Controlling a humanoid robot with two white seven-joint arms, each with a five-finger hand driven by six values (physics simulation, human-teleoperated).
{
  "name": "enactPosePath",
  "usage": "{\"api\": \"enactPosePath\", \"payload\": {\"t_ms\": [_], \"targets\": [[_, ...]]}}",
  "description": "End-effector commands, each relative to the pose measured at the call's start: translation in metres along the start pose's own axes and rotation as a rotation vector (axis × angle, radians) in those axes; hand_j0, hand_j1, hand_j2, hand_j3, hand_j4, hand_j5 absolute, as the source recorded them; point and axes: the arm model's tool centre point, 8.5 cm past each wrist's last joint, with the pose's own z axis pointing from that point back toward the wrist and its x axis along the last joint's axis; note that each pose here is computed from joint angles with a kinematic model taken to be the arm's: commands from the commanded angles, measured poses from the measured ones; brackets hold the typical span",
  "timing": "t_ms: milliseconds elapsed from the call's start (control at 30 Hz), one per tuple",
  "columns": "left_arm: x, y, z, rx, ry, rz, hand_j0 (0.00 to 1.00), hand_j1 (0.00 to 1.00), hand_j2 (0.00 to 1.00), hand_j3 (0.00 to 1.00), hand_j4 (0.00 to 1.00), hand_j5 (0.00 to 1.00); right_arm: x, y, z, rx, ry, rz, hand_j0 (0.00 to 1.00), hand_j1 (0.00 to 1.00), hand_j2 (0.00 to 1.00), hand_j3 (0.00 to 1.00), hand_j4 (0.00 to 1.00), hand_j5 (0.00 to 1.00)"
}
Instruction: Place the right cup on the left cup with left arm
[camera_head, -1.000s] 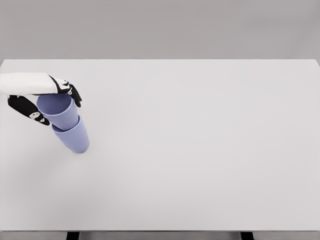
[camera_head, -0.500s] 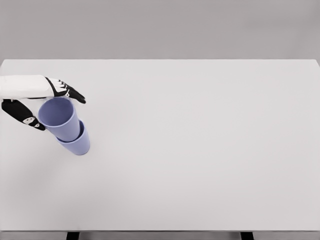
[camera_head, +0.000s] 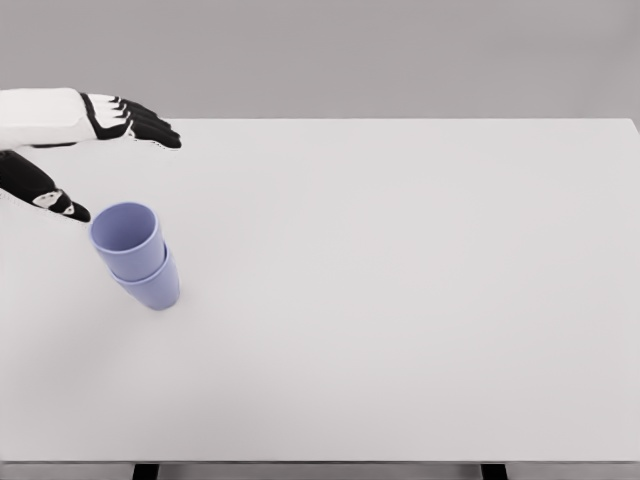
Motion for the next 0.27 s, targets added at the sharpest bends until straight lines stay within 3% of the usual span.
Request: {"api": "enactPosePath", "payload": {"t_ms": [0, 100, 233], "targets": [[0.02, 0.002, -0.024, 0.01, -0.116, 0.018, 1.0, 1.0, 1.0, 1.0, 1.0, 1.0, 0.0, 0.0, 0.0, 0.001, 0.0, 0.001, 1.0, 1.0, 1.0, 1.0, 1.0, 1.0], [0.03, 0.003, -0.056, 0.005, -0.214, 0.02, 1.0, 1.0, 1.0, 1.0, 1.0, 1.0, 0.0, 0.0, 0.0, 0.001, 0.0, 0.001, 1.0, 1.0, 1.0, 1.0, 1.0, 1.0], [0.037, 0.002, -0.08, -0.007, -0.284, 0.023, 1.0, 1.0, 1.0, 1.0, 1.0, 1.0, 0.0, 0.0, 0.0, 0.001, 0.0, 0.001, 1.0, 1.0, 1.0, 1.0, 1.0, 1.0]]}}
